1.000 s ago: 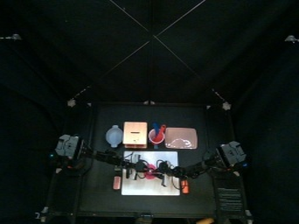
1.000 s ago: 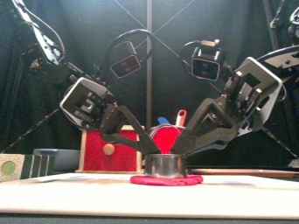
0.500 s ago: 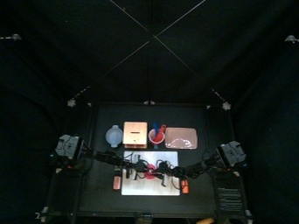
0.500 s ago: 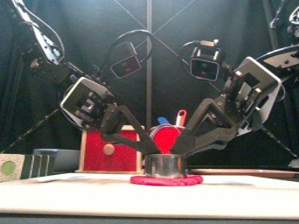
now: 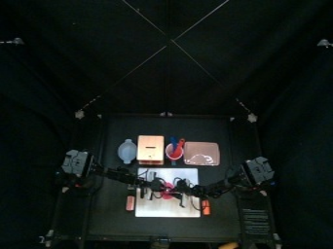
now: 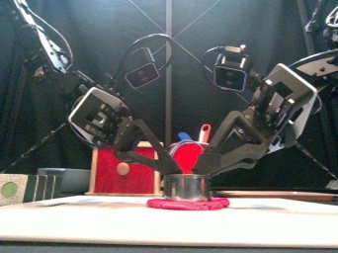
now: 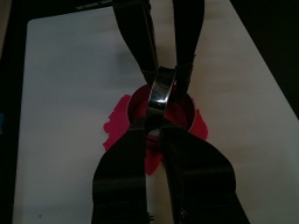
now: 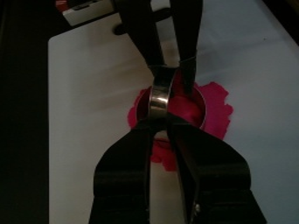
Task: Get the cutter from the drawer then cut the dough then place the extra dough in the bowl
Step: Cut the dough
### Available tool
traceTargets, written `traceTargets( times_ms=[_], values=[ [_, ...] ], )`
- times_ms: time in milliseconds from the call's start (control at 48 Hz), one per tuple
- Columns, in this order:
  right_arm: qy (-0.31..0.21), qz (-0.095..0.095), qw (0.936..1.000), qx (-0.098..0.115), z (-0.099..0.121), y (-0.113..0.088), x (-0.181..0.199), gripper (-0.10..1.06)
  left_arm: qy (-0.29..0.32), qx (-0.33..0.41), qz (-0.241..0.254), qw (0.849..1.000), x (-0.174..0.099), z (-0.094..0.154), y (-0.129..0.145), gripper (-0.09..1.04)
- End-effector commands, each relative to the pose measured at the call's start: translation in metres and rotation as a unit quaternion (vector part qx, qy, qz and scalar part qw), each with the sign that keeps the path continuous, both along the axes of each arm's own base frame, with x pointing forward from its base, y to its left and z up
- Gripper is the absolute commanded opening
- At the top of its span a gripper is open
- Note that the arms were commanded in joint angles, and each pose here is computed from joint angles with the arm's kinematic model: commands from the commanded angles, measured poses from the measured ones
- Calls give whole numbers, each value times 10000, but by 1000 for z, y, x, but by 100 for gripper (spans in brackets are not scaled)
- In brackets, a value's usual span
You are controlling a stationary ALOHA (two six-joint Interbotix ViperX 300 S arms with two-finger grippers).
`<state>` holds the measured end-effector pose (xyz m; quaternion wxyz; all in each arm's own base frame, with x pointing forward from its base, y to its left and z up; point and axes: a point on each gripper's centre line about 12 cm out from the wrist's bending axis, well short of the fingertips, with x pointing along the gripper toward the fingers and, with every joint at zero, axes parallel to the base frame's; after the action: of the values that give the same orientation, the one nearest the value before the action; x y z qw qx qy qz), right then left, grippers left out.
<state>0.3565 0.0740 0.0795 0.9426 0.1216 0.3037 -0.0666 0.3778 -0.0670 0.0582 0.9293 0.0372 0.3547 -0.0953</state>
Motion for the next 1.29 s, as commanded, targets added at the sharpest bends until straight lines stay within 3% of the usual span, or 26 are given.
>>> traceTargets(
  times_ms=[21, 396, 1021, 1292],
  values=[
    [212, -85, 9997, 69, -8, -5, 0, 49, 793, 174, -251, 9964, -25, -40, -14, 20],
    [211, -30, 9998, 41, -8, -5, 0, 49, 786, 89, -81, 9968, -26, -40, -11, 34],
    [243, -79, 9997, 51, -9, -9, 1, 49, 1062, 30, 117, 9943, -33, -52, -11, 34],
    [327, -104, 9994, 67, -11, -12, -1, 49, 1076, 158, -159, 9939, -35, -54, -17, 34]
  ],
)
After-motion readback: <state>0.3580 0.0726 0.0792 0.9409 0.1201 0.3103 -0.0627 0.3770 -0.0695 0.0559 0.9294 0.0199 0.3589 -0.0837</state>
